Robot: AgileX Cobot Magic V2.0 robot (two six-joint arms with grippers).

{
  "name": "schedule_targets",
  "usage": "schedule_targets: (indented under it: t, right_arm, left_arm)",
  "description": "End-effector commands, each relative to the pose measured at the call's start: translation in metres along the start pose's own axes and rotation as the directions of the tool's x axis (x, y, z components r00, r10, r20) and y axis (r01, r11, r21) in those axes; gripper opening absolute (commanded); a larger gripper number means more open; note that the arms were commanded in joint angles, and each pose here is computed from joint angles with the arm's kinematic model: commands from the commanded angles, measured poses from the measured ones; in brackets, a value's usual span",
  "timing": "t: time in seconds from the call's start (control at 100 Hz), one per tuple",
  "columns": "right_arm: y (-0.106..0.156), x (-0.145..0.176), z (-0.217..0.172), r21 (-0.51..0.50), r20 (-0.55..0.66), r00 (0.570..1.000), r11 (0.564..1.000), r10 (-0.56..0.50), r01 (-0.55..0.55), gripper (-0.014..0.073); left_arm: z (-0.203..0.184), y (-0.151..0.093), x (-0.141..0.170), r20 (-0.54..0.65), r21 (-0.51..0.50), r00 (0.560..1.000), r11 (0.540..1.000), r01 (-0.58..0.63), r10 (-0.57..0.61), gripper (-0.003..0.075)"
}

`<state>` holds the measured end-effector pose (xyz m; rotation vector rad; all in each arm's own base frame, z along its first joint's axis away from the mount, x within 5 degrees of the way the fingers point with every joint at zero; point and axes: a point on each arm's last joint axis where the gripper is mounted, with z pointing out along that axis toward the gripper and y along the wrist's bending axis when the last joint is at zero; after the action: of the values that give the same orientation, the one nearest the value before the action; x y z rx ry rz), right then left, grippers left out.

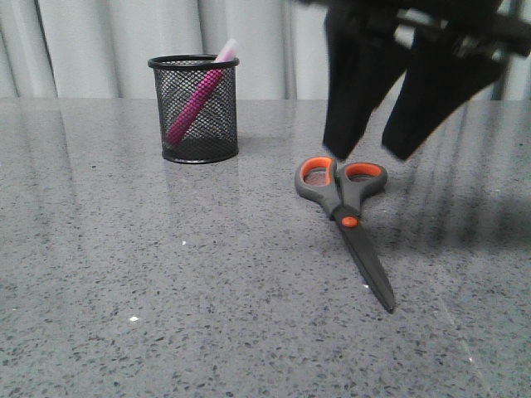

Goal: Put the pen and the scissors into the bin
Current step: 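Lower the right gripper over the scissors' orange handles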

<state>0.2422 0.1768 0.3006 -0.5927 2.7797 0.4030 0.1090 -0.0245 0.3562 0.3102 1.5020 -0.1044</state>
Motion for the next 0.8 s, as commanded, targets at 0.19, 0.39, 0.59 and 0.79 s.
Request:
schedule_targets:
  t: [0.19, 0.39, 0.59, 0.79]
  right_arm:
    - [0.003, -0.008, 0.0, 0.116, 0.044, 0.999, 0.993, 0.007, -0.012, 0.0341]
    - [0.005, -0.022, -0.006, 0.13, 0.114, 0.993, 0.99, 0.045, -0.059, 0.0341]
    - [0.02, -0.039, -0.005, 0.185, 0.068, 0.998, 0.983, -0.003, -0.01, 0.0341]
    - [0.016, -0.044, -0.003, 0.24, 0.078, 0.997, 0.97, 0.026, -0.044, 0.0341]
  left_arm:
    - [-0.001, 0.002, -0.01, 0.039, -0.016, 0.999, 0.999, 0.032, -0.031, -0.0022]
    - [-0.001, 0.002, -0.01, 0.04, -0.016, 0.999, 0.999, 0.033, -0.032, -0.0022]
    - [-0.001, 0.002, -0.01, 0.04, -0.016, 0.999, 0.999, 0.033, -0.032, -0.0022]
    - [-0.001, 0.002, -0.01, 0.04, -0.016, 0.999, 0.999, 0.034, -0.034, -0.0022]
